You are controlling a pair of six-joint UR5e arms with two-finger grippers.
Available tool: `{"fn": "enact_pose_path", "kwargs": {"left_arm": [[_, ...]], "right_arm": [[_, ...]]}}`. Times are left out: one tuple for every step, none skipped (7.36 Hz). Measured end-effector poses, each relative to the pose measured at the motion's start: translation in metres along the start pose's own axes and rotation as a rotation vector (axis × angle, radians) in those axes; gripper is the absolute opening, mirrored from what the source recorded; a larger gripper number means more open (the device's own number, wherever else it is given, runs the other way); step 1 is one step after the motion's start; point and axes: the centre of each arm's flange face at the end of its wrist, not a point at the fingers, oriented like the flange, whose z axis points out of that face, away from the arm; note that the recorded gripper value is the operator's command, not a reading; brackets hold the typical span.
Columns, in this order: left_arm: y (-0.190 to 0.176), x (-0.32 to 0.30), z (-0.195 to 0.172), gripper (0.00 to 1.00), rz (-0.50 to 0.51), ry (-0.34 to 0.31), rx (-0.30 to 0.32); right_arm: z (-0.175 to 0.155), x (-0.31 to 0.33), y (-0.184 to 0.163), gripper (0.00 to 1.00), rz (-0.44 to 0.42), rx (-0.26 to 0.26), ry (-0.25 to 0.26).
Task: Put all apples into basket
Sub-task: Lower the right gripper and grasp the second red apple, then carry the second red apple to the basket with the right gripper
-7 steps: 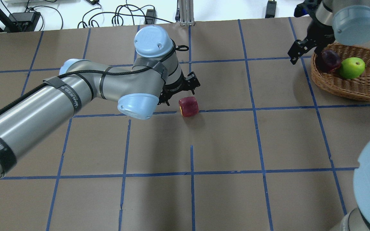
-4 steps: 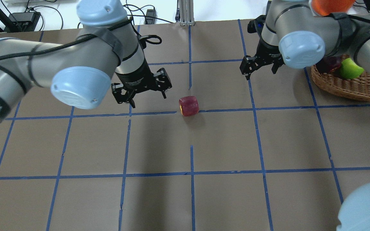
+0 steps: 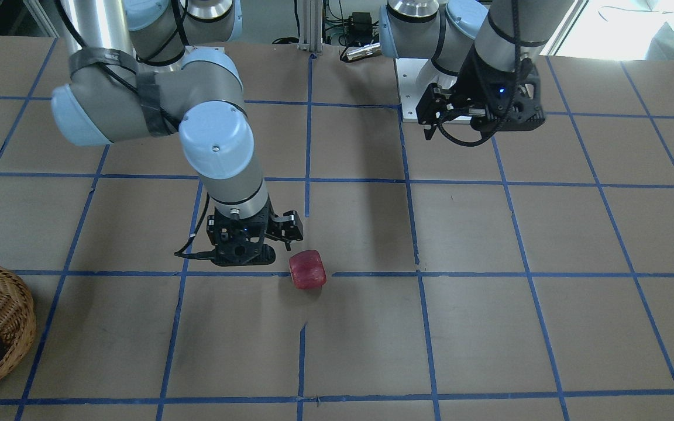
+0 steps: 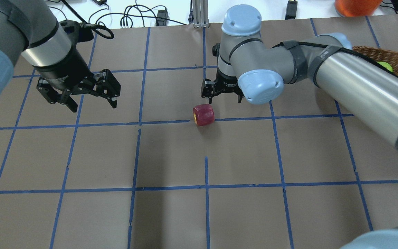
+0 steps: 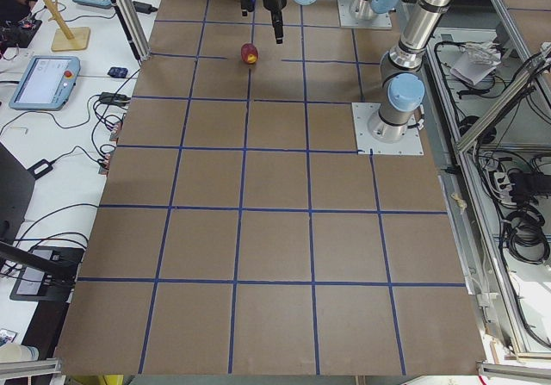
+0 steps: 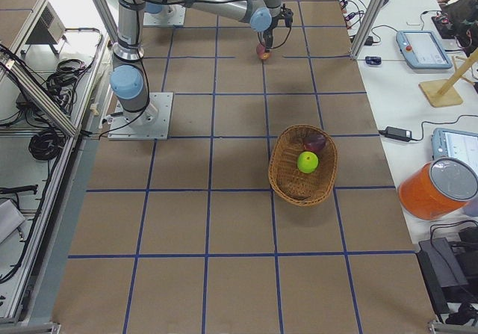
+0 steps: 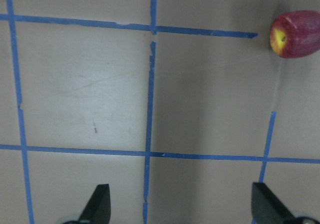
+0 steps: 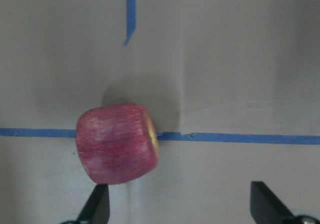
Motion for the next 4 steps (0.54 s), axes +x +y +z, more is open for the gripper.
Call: {"fn": "enact_pose_path", "kwargs": {"left_arm": [[-0.002, -0.004, -0.008, 1.00, 0.002, -0.012, 0.015], [-0.008, -0.005, -0.012, 1.00, 0.002, -0.016, 0.033], [-0.014, -0.005, -0.014, 1.00, 0.003, -0.015, 0.058], [-0.018, -0.004, -0.014, 1.00, 0.021, -0.014, 0.075]], "right_arm": [[0.022, -0.024, 0.004, 1.00, -0.001, -0.001, 0.003], [0.041, -0.041, 0.009, 1.00, -0.012, -0.012, 0.009], [0.053, -0.048, 0.011, 1.00, -0.022, -0.021, 0.014], [0.064, -0.051, 0.009, 1.00, -0.034, -0.019, 0.021]]}}
